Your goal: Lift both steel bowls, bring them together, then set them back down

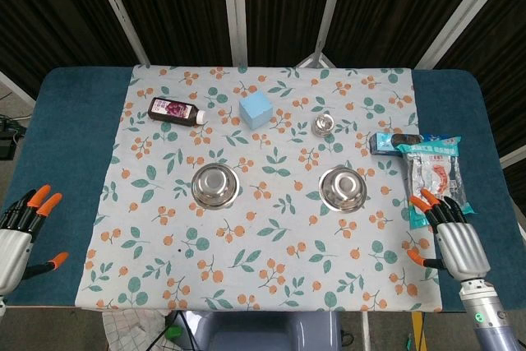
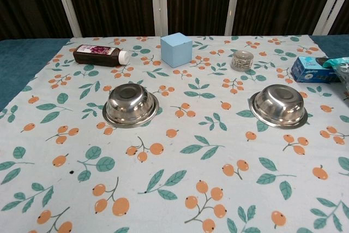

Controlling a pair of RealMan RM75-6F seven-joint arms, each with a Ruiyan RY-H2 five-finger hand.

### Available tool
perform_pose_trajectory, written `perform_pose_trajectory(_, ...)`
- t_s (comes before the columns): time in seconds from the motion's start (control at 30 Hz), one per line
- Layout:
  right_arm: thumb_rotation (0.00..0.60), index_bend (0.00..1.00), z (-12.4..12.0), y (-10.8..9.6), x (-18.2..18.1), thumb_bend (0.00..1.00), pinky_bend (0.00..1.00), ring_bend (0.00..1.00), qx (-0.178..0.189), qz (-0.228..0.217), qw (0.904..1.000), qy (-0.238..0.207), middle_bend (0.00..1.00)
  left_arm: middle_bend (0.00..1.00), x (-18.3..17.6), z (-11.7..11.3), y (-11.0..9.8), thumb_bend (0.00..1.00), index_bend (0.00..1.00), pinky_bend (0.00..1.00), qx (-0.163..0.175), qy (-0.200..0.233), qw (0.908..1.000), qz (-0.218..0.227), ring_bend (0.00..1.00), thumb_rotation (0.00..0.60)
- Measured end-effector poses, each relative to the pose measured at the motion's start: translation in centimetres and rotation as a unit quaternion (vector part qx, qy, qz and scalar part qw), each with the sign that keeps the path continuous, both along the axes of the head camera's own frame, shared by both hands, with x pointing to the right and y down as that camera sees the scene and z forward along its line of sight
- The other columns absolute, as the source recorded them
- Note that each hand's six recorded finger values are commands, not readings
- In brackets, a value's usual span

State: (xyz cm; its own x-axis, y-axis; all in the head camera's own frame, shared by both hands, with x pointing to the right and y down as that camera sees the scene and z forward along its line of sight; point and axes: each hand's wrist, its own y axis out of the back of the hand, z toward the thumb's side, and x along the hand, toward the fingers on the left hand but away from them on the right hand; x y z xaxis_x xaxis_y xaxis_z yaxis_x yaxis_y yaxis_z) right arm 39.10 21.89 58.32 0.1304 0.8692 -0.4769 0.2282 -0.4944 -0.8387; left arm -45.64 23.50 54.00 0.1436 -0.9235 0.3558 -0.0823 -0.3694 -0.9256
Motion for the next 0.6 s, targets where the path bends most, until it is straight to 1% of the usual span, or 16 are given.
perform_pose_trajectory(0.1, 0.6, 0.17, 0.5, -1.0, -1.5, 0.09, 0.07, 0.12, -0.007, -0.014, 0.9998, -0.011, 0.07, 0.0, -0.1, 0.3, -0.3, 0.0, 0.12, 0.12, -0.004, 0.0, 1.0, -0.001, 0.0, 0.6)
perform_pose_trajectory(0.23, 0.6, 0.17, 1.3, -2.8, -4.0, 0.09, 0.07, 0.12, -0.017, -0.03, 0.9991, -0.024, 0.07, 0.0, -0.2, 0.1, -0.3, 0.0, 0.12, 0.12, 0.001, 0.001, 1.0, -0.005, 0.0, 0.6)
perform_pose_trajectory(0.33, 0.6, 0.17, 2.4, -4.2, -6.0, 0.09, 0.07, 0.12, -0.033, -0.04, 0.9982, -0.03, 0.07, 0.0, -0.2, 0.0, -0.2, 0.0, 0.12, 0.12, 0.005, -0.002, 1.0, -0.006, 0.0, 0.6)
perform_pose_trajectory(0.43, 0.6, 0.17, 3.3, -5.4, -7.5, 0.09, 0.07, 0.12, -0.045, -0.039, 0.9975, -0.036, 0.07, 0.0, -0.1, 0.0, -0.2, 0.0, 0.12, 0.12, 0.007, -0.004, 1.0, -0.004, 0.0, 0.6)
perform_pose_trajectory(0.6, 0.6, 0.17, 5.6, -7.5, -10.3, 0.09, 0.07, 0.12, -0.072, -0.035, 0.9961, -0.038, 0.07, 0.0, 0.1, 0.1, 0.0, 0.0, 0.12, 0.12, 0.007, -0.006, 1.0, -0.003, 0.0, 0.6)
